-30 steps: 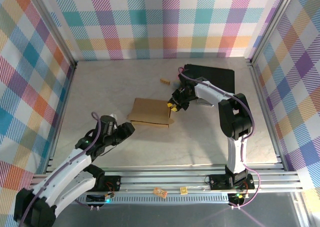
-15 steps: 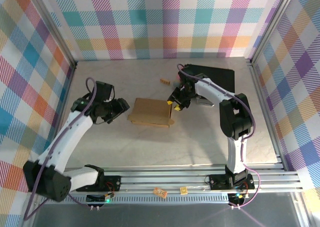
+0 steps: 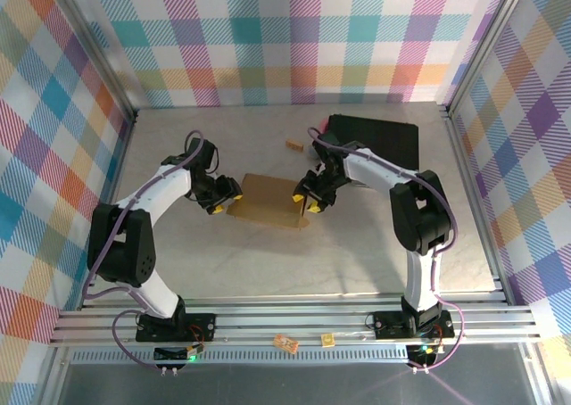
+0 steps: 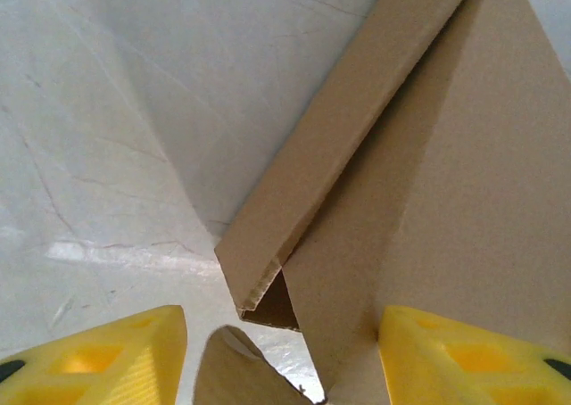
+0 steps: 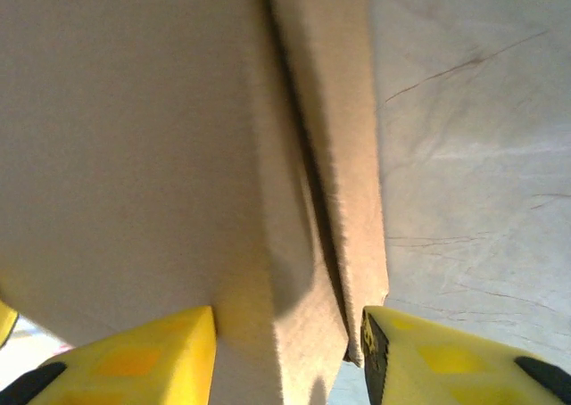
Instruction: Fold the paper box
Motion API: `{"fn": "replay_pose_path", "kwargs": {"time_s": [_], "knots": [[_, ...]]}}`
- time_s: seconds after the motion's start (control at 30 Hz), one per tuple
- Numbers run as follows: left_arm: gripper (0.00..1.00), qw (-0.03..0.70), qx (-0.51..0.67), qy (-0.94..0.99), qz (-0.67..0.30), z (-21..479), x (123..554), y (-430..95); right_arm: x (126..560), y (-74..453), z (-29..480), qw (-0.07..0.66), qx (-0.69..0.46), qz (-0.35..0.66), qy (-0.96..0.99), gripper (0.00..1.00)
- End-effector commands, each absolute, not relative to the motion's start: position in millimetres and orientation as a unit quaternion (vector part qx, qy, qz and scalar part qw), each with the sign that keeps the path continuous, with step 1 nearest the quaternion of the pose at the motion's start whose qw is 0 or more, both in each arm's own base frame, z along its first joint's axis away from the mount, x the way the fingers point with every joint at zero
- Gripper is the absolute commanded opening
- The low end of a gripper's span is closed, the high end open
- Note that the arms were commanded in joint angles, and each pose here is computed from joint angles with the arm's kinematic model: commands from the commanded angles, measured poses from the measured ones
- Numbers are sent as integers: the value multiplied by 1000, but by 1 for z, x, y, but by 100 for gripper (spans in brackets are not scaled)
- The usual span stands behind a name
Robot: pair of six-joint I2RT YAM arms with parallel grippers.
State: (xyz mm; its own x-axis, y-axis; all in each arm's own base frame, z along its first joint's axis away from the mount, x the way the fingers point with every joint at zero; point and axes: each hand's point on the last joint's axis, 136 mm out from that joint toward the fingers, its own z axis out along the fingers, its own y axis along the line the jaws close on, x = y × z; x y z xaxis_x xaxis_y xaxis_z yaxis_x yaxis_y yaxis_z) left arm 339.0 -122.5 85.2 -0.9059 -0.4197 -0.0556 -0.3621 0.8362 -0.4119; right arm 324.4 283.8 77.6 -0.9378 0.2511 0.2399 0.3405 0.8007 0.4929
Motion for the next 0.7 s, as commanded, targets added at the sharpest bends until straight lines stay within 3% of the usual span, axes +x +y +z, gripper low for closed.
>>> {"fn": "replay_pose_path", "kwargs": {"time_s": [0.0,0.33,0.67], "knots": [[54,49,-181,962,-199,64,327,-127,314,286,63,105,-144,-268,-947,42],[41,23,-178,966,-188,36,312,-128,310,270,40,104,-124,-220,-962,37],[49,109,-154,965,-182,109,340,-121,324,268,49,82,-75,-201,-973,34]]}}
